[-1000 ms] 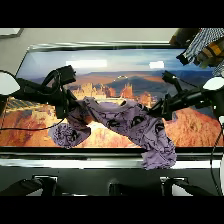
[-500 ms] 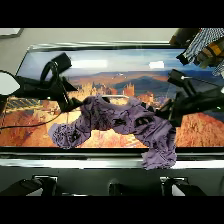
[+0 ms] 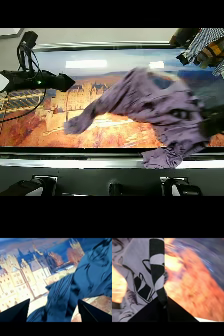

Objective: Fold the clothes and pants, and hang the long-sleeved shirts on hangers.

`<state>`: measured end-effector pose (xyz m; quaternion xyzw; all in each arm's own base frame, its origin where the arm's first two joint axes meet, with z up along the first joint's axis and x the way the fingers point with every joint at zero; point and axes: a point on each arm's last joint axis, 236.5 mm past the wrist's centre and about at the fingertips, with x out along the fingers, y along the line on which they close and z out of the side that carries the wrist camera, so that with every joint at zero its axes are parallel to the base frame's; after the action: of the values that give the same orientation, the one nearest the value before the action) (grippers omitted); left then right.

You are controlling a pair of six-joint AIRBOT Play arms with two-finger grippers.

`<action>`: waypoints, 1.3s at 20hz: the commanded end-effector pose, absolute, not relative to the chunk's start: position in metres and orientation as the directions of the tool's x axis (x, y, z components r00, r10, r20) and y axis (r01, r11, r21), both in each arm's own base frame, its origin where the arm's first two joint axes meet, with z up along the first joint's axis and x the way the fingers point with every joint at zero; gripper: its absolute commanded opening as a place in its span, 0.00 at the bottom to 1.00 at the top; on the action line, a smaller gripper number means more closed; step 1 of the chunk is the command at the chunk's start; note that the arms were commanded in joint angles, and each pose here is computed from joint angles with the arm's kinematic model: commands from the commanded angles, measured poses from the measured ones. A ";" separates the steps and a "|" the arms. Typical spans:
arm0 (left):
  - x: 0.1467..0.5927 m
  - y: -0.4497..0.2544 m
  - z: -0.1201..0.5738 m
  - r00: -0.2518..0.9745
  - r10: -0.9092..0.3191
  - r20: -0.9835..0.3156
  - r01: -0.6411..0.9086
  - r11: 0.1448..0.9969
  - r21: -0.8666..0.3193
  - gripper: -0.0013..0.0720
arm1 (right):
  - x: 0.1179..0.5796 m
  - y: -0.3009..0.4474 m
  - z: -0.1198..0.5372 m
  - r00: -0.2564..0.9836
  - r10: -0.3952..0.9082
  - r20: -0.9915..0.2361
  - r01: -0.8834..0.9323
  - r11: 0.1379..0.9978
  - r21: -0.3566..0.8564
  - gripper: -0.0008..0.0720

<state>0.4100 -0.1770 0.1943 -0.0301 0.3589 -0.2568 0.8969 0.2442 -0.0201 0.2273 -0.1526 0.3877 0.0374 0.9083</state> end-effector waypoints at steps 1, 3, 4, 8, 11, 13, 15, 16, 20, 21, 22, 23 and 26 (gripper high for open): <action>0.412 -0.178 0.199 0.621 -0.487 -0.614 0.393 0.871 -0.294 0.95 | 0.206 -0.133 0.276 0.642 -0.539 -0.545 0.425 0.842 -0.333 0.06; 0.409 -0.184 0.200 0.613 -0.503 -0.609 0.401 0.862 -0.309 0.94 | 0.199 -0.157 0.306 0.609 -0.639 -0.470 0.573 0.764 -0.297 0.05; 0.408 -0.186 0.200 0.610 -0.507 -0.609 0.407 0.860 -0.309 0.94 | 0.199 -0.166 0.325 0.594 -0.678 -0.432 0.642 0.724 -0.253 0.05; 0.404 -0.195 0.200 0.598 -0.523 -0.607 0.425 0.850 -0.313 0.94 | 0.222 -0.199 0.376 0.491 -0.796 -0.355 0.816 0.563 -0.135 0.05; 0.402 -0.199 0.200 0.594 -0.528 -0.608 0.432 0.846 -0.312 0.94 | 0.267 -0.208 0.388 0.449 -0.808 -0.382 0.831 0.535 -0.153 0.06; 0.402 -0.199 0.200 0.593 -0.528 -0.608 0.433 0.846 -0.312 0.94 | 0.295 -0.214 0.413 0.464 -0.822 -0.331 0.844 0.523 -0.117 0.06; 0.402 -0.199 0.200 0.593 -0.528 -0.608 0.433 0.846 -0.312 0.94 | 0.314 -0.222 0.441 0.475 -0.848 -0.234 0.855 0.508 -0.105 0.06; 0.402 -0.199 0.200 0.593 -0.528 -0.608 0.433 0.846 -0.312 0.94 | 0.317 -0.231 0.449 0.469 -0.861 -0.195 0.867 0.491 -0.086 0.06; 0.402 -0.199 0.200 0.593 -0.528 -0.608 0.432 0.846 -0.313 0.94 | 0.287 -0.281 0.456 0.410 -0.896 -0.171 0.912 0.407 0.051 0.06; 0.402 -0.199 0.200 0.593 -0.528 -0.608 0.433 0.846 -0.313 0.94 | 0.279 -0.288 0.469 0.402 -0.907 -0.126 0.915 0.399 0.055 0.05; 0.402 -0.199 0.200 0.593 -0.528 -0.608 0.433 0.846 -0.313 0.94 | 0.270 -0.294 0.483 0.395 -0.916 -0.075 0.918 0.391 0.065 0.05; 0.402 -0.199 0.200 0.593 -0.528 -0.608 0.432 0.846 -0.312 0.94 | 0.262 -0.296 0.495 0.392 -0.919 -0.033 0.918 0.389 0.074 0.05; 0.402 -0.199 0.200 0.593 -0.528 -0.609 0.432 0.846 -0.313 0.94 | 0.245 -0.294 0.522 0.379 -0.923 0.060 0.922 0.382 0.057 0.05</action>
<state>0.4023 -0.1989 0.1993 -0.0661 0.3622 -0.2695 0.8898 0.2600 -0.2913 0.4920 0.0384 0.0038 -0.5527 0.8325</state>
